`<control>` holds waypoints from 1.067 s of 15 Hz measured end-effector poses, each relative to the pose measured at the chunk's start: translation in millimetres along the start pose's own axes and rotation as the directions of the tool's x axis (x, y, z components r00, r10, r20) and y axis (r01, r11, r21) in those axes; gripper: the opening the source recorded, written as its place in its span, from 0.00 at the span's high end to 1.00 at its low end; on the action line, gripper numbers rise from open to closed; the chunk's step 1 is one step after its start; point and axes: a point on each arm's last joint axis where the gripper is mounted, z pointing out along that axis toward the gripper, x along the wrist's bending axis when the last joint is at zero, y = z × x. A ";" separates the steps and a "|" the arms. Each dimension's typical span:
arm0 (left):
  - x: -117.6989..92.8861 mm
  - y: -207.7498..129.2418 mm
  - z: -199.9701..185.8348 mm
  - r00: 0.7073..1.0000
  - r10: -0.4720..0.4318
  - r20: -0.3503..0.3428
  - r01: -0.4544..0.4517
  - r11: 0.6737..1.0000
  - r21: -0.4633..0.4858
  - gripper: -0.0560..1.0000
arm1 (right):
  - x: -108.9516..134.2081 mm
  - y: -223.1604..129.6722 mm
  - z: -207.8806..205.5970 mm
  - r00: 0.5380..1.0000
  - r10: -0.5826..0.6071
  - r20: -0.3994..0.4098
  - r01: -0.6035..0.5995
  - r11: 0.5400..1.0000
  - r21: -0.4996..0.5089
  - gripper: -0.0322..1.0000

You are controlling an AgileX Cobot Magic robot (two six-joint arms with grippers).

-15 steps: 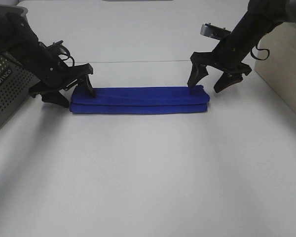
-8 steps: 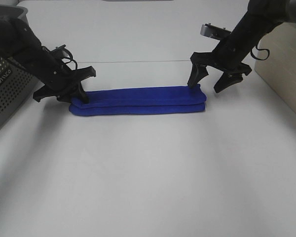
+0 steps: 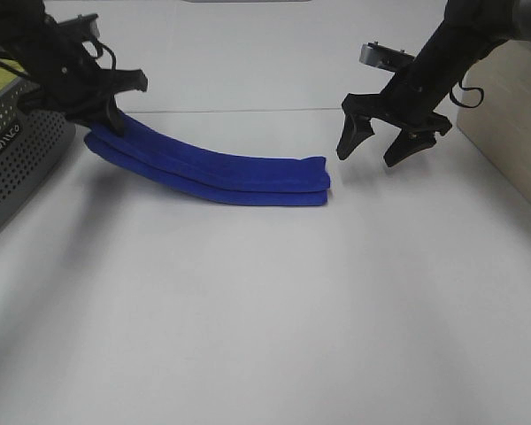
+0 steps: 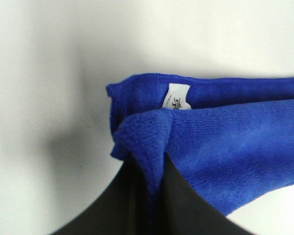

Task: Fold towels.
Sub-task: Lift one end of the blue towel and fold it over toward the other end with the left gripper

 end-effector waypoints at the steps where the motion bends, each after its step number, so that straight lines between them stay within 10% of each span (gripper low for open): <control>1: -3.6 8.2 -17.1 1.000 0.008 -0.014 -0.008 1.000 -0.010 0.88 | 0.0 0.0 0.0 1.000 0.000 0.000 0.000 1.000 0.000 0.18; 7: -63.7 19.3 -51.5 0.985 -0.006 0.173 0.007 1.000 -0.008 0.88 | 0.2 -1.2 0.0 1.000 0.000 -0.002 0.001 1.000 0.013 0.18; 16: -142.6 -14.8 31.9 0.967 -0.085 0.238 0.080 0.996 0.030 0.86 | 0.8 -3.8 -0.1 1.000 0.000 -0.009 0.000 0.999 0.042 0.18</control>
